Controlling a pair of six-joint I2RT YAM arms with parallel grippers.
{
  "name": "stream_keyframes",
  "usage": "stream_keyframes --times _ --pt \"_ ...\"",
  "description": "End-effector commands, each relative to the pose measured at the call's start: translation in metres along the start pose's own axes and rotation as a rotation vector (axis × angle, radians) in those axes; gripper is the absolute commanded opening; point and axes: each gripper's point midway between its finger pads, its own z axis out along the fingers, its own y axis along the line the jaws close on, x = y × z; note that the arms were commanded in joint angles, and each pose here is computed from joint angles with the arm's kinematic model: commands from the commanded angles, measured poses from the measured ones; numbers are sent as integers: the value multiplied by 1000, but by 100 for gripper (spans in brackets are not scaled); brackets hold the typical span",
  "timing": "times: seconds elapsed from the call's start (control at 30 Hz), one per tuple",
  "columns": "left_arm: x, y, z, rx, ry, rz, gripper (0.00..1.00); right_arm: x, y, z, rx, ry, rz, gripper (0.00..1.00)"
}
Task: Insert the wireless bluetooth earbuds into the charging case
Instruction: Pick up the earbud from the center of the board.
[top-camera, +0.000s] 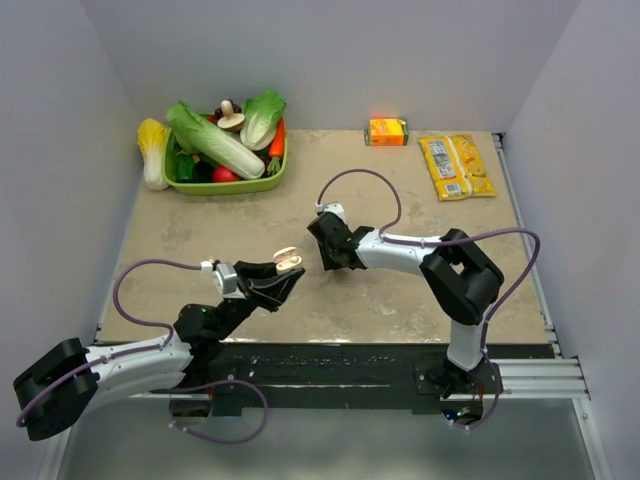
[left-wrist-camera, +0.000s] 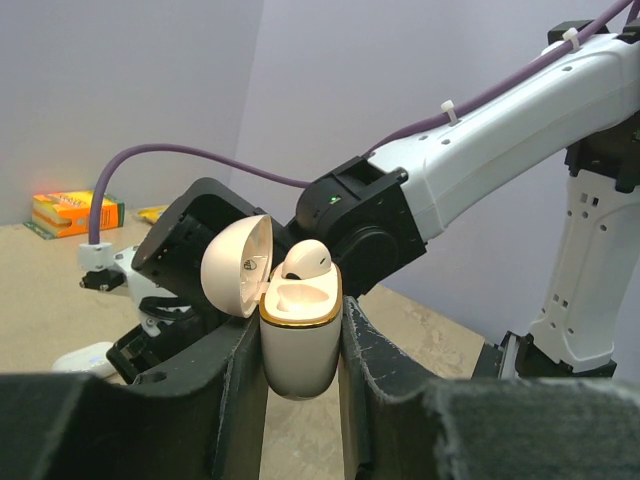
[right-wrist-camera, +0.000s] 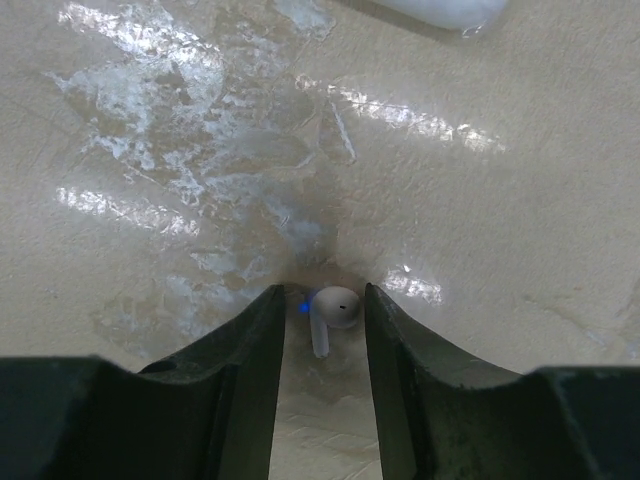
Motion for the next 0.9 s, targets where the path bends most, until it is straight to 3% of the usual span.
stream_keyframes --times 0.0,0.4,0.87 --pt "-26 -5 -41 45 -179 -27 0 5 -3 3 -3 83 -59 41" --pt "-28 -5 -44 45 -186 -23 0 18 -7 13 14 199 -127 41" --pt "-27 -7 -42 55 -183 -30 0 21 -19 2 47 237 -188 42"
